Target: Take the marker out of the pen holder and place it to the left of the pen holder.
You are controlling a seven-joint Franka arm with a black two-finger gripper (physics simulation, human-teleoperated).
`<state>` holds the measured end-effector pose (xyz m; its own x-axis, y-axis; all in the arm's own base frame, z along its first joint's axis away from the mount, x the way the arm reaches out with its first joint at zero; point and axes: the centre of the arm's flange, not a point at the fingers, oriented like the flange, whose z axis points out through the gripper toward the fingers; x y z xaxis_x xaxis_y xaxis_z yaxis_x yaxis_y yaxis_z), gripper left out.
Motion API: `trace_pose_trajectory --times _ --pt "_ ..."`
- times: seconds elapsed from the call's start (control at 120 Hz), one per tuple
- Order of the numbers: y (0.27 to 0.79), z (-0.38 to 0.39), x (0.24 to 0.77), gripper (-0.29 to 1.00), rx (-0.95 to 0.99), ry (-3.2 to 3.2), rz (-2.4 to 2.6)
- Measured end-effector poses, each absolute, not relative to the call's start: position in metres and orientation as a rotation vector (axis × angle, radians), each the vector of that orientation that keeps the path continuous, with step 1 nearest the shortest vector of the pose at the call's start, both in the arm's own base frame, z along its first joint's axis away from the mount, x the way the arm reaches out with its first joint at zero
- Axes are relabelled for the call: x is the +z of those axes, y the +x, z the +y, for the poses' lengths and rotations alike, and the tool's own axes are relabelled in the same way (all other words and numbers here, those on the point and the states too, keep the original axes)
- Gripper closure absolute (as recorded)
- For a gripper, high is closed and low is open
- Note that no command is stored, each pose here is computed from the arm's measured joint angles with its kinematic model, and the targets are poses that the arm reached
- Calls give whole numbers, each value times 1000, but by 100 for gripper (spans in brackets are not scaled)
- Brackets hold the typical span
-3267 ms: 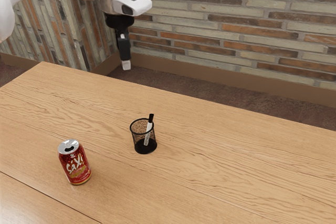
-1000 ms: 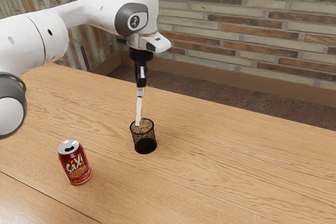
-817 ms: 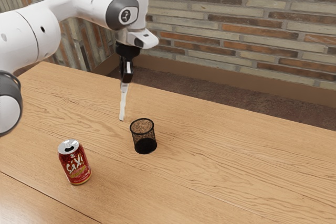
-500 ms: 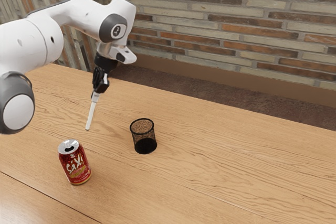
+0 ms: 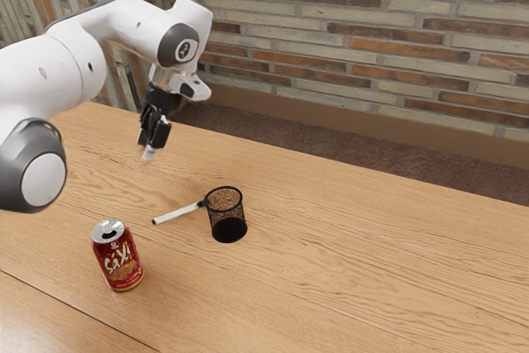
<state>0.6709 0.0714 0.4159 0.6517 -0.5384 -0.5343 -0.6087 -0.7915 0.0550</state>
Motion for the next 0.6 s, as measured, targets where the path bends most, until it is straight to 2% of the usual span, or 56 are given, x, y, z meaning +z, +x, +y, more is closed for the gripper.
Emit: trace_pose_trajectory --times 0.142,0.283,0.383,0.6 --pt "667 57 453 10 669 -2825 1038" --pt "640 -3 522 5 440 -2829 1238" --pt "615 -36 543 3 338 -2798 1326" --pt "614 -78 563 1 190 -2753 1396"
